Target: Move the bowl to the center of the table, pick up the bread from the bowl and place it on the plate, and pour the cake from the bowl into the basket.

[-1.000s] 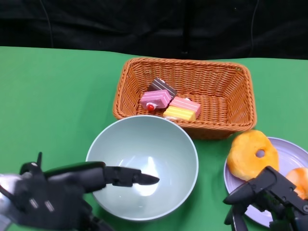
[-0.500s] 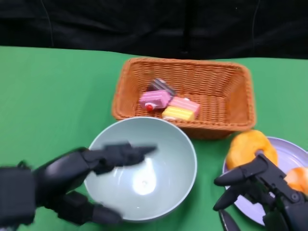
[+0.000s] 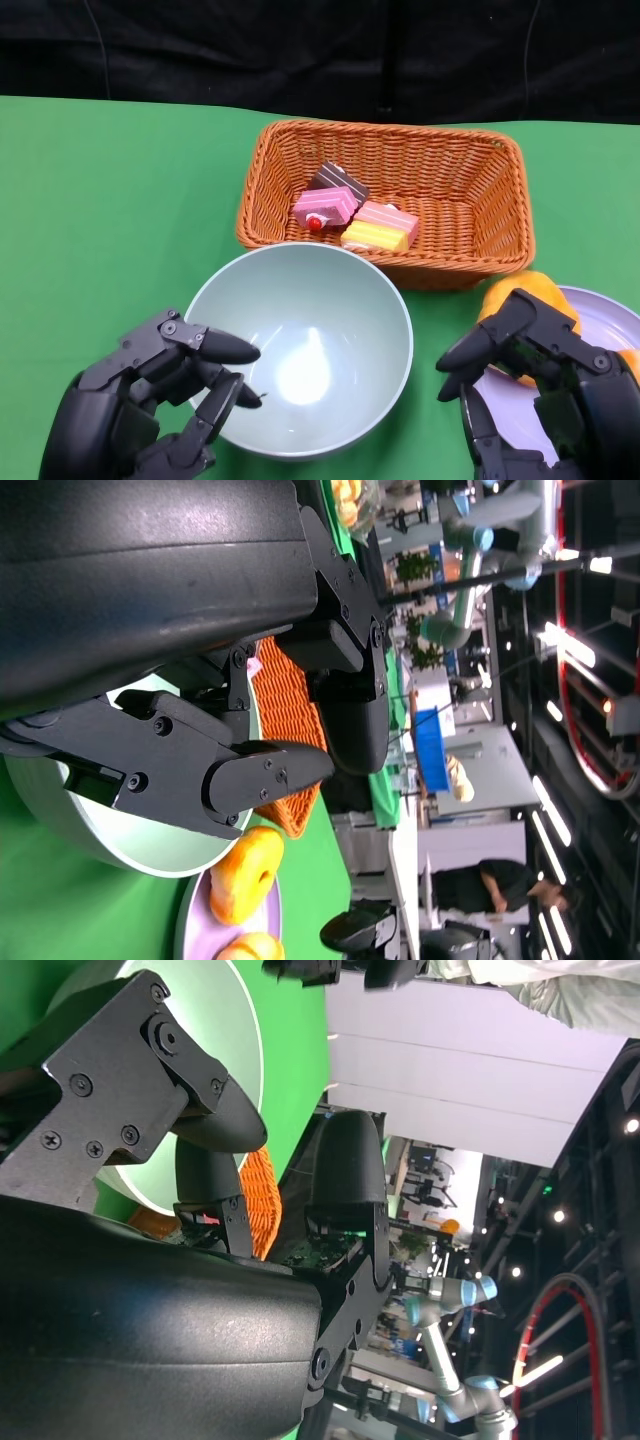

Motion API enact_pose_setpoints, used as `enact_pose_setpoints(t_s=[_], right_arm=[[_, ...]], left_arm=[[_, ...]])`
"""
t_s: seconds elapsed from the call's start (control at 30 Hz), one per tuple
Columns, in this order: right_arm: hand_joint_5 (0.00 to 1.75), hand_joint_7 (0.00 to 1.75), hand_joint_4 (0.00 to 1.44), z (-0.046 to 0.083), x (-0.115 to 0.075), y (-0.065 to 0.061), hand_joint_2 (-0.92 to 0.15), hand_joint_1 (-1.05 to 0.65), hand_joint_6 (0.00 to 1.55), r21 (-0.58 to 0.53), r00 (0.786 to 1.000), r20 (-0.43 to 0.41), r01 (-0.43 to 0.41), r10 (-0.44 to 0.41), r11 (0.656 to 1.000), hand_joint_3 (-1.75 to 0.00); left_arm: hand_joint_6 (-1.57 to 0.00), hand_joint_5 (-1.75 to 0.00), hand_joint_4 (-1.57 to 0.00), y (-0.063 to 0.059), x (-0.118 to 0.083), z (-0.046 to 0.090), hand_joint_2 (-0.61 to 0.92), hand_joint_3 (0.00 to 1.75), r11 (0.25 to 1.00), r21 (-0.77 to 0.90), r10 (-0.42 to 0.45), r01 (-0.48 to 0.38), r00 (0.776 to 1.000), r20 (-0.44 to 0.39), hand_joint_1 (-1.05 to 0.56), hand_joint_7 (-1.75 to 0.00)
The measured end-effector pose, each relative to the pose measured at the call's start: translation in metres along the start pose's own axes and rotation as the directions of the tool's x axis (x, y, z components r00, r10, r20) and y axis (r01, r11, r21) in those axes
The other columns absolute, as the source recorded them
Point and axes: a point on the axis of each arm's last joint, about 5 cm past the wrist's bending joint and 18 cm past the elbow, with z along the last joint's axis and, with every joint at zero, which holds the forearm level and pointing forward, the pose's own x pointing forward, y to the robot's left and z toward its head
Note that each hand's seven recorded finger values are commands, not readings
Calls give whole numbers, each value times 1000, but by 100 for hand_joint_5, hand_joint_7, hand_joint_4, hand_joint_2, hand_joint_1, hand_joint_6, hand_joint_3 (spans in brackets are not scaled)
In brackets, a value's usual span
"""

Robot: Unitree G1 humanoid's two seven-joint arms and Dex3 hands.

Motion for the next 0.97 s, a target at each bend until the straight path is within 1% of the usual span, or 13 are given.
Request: enact_pose_setpoints(t_s=[0.07, 0.13, 0.2, 0.33, 0.43, 0.8, 0.97], right_arm=[[157, 130, 82, -1, -1, 0, -29, 4, 80, -13, 1000, 5, -1, 1, 1000, -160], [160, 133, 85, -1, -2, -1, -29, 3, 83, -21, 1000, 6, 0, 0, 1000, -160], [165, 139, 87, -2, -3, -1, -28, 3, 85, -22, 1000, 7, 0, 1, 1000, -163], [170, 148, 88, -4, -5, -1, -25, 3, 84, -18, 1000, 12, -5, 5, 1000, -169], [172, 151, 87, -5, -6, -1, -24, 3, 82, -18, 1000, 14, -8, 8, 1000, -170], [171, 150, 87, -5, -7, -1, -23, 3, 81, -18, 1000, 19, -11, 11, 1000, -170], [170, 149, 87, -5, -7, -1, -24, 3, 81, -20, 1000, 20, -10, 11, 1000, -168]], left_arm=[[-69, -162, -73, 0, -1, 0, 74, 81, 1000, 3, 9, -9, 1000, 13, -11, -137], [-69, -170, -75, 1, -2, -1, 70, 89, 1000, 19, 14, -14, 1000, 20, -13, -149], [-69, -174, -76, 1, -2, -3, 66, 97, 999, 41, 16, -17, 1000, 20, -14, -153], [-70, -174, -77, 1, -3, -4, 63, 99, 999, 43, 21, -23, 999, 31, -16, -154], [-71, -173, -77, 1, -3, -4, 61, 101, 999, 43, 22, -23, 999, 33, -17, -153], [-72, -171, -78, 0, -3, -4, 60, 102, 998, 57, 15, -17, 999, 33, -17, -152], [-72, -171, -79, -1, -2, -4, 55, 110, 998, 58, 10, -12, 999, 35, -16, -152]])
